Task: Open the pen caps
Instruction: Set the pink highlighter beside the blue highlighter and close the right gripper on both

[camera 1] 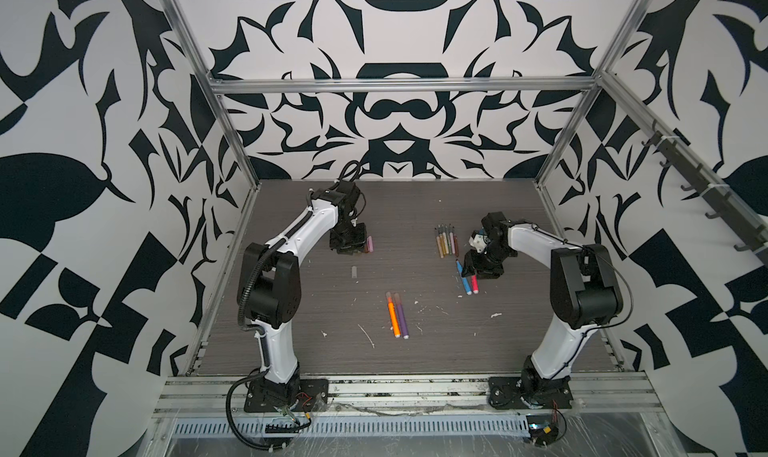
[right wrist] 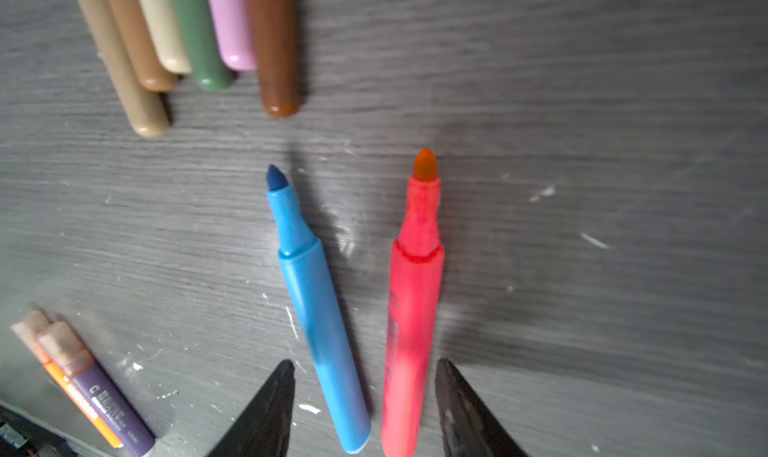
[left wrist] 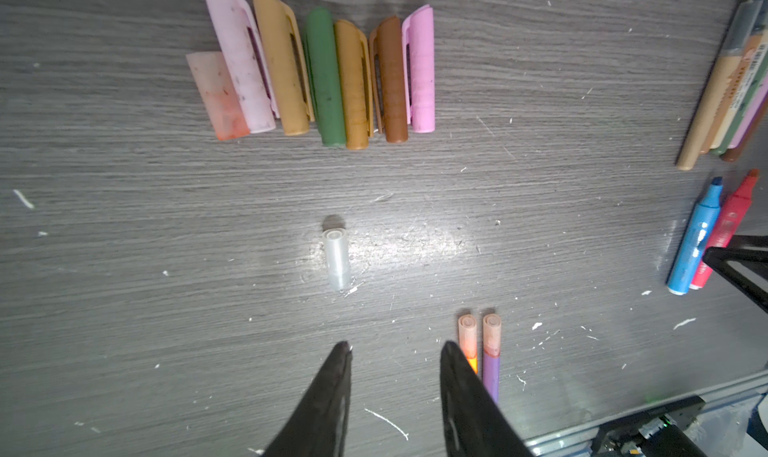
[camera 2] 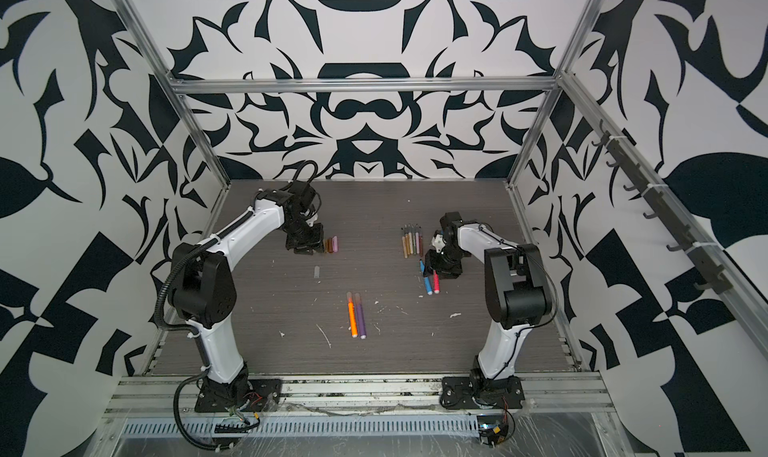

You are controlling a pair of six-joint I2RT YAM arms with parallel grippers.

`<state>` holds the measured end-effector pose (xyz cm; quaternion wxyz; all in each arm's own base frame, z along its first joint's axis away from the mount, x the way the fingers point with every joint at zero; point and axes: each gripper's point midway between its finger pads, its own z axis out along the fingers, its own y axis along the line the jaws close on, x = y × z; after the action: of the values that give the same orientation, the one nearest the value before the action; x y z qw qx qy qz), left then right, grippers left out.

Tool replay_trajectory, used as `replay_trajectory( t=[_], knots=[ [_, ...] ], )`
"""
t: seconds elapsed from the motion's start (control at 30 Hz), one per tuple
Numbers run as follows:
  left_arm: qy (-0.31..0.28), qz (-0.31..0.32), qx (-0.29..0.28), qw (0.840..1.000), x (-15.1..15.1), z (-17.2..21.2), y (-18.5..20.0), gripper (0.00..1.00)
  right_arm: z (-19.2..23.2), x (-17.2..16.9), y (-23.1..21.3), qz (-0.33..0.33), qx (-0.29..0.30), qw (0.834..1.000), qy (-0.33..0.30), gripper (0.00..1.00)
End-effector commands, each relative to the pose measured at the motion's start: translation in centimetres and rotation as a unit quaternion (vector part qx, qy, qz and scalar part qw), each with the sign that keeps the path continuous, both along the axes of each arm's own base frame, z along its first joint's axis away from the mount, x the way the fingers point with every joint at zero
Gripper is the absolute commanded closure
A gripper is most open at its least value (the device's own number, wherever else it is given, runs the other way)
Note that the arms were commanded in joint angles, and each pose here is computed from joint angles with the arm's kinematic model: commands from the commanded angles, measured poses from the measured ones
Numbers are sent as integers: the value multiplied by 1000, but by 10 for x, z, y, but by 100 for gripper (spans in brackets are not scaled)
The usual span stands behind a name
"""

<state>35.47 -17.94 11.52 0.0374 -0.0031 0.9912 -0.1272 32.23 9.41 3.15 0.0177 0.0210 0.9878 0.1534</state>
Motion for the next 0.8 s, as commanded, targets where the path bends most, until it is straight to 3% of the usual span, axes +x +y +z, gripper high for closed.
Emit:
replay_trajectory(
  t=[0.0, 0.37, 0.63, 0.77],
  knots=[
    [13, 6, -3, 1000, -11, 5, 3, 61, 7, -1, -4, -10, -20, 1000, -12, 45],
    [14, 8, -4, 1000, -9, 5, 2, 61, -1, -1, 19, 19, -19, 1000, -7, 44],
    [14, 6, -2, 1000, -10, 4, 3, 61, -9, -6, 13, 2, -73, 997, 5, 62],
    [14, 4, -1, 1000, -10, 4, 3, 61, -11, -9, 14, 0, -86, 996, 6, 66]
  ],
)
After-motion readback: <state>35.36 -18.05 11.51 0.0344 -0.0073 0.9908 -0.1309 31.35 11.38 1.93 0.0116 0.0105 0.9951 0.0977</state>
